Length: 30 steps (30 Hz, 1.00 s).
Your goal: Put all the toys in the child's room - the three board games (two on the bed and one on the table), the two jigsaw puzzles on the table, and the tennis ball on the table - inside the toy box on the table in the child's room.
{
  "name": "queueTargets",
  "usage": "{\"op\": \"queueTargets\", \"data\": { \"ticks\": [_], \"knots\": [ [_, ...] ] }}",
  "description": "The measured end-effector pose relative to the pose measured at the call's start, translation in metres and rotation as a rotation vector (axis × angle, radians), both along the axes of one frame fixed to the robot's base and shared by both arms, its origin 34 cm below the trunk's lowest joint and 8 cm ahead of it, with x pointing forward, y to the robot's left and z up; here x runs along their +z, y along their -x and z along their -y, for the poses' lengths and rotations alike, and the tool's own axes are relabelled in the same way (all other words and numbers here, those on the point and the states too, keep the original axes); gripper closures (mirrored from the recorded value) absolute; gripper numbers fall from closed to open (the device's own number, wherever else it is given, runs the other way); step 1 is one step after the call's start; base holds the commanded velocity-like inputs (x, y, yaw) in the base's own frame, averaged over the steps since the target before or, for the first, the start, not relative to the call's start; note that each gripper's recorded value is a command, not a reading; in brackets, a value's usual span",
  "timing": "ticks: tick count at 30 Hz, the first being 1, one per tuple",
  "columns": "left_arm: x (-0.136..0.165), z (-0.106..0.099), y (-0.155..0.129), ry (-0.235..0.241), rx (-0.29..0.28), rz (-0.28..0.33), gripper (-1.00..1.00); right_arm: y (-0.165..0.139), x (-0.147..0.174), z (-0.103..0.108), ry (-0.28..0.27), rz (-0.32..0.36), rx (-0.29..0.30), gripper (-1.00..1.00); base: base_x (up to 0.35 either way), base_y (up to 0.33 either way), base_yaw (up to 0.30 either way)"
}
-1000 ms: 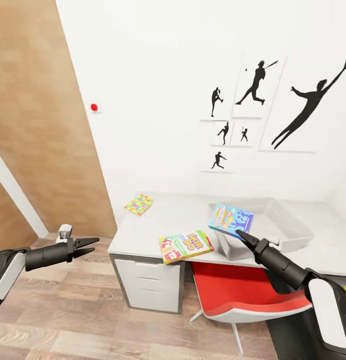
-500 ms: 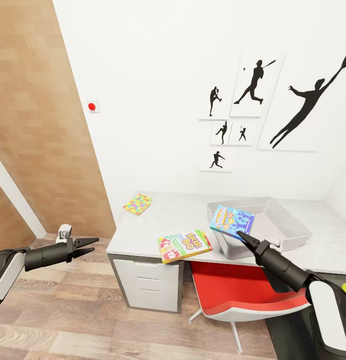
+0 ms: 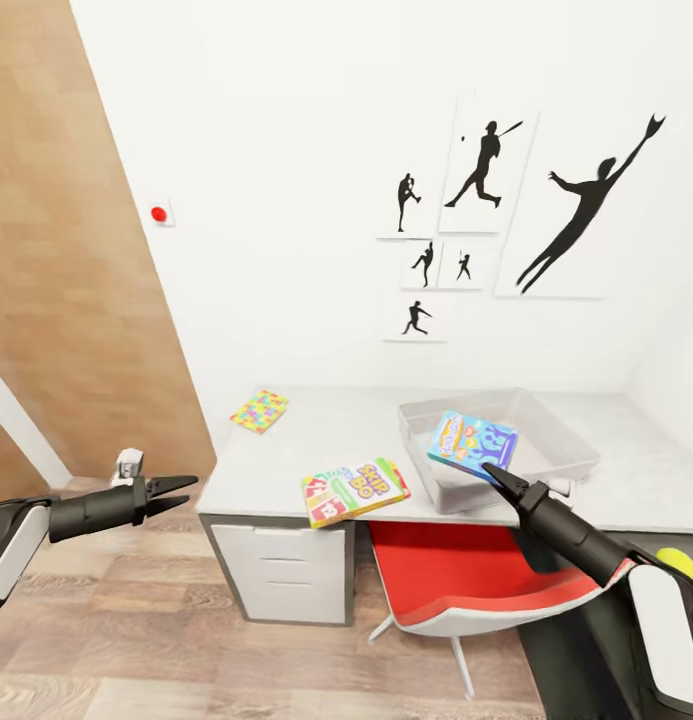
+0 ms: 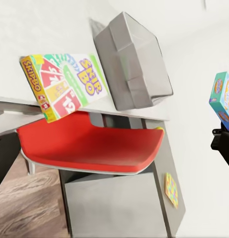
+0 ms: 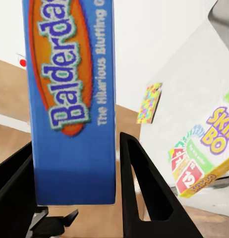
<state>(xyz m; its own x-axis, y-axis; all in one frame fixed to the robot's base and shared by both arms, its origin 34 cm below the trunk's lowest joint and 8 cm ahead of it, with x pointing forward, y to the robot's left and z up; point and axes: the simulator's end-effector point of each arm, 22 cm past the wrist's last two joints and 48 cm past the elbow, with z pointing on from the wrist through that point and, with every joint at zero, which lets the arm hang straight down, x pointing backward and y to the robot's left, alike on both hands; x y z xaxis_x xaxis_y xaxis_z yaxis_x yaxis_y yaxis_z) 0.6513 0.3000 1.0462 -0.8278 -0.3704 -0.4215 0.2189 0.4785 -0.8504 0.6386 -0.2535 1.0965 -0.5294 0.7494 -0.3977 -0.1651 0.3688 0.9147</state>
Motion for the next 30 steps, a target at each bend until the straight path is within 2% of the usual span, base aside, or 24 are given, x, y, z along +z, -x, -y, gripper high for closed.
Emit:
{"op": "queueTargets", "data": {
  "ticks": [12,15,18,23,30],
  "knots": [
    [0.005,0.005,-0.002,0.017,-0.004,0.011,-1.0,-0.001,-0.005,0.009,-0.011,-0.01,-0.027,1.0,0.0,0.0,-0.031],
    [0.008,0.006,-0.004,0.019,-0.006,0.017,-1.0,-0.001,-0.002,0.014,-0.002,-0.008,-0.026,1.0,0.065,0.0,-0.001],
    [0.019,0.006,-0.011,0.019,-0.007,0.038,-1.0,-0.001,0.001,0.03,0.037,-0.01,-0.027,1.0,0.23,0.0,0.0],
    [0.052,0.009,-0.034,0.014,-0.012,0.104,-1.0,-0.015,0.03,0.04,0.042,0.046,-0.025,1.0,0.122,0.0,0.0],
    [0.059,0.013,-0.04,0.014,-0.018,0.119,-1.0,-0.023,0.04,0.043,0.044,0.064,-0.029,1.0,0.013,0.0,-0.09]
  ]
}}
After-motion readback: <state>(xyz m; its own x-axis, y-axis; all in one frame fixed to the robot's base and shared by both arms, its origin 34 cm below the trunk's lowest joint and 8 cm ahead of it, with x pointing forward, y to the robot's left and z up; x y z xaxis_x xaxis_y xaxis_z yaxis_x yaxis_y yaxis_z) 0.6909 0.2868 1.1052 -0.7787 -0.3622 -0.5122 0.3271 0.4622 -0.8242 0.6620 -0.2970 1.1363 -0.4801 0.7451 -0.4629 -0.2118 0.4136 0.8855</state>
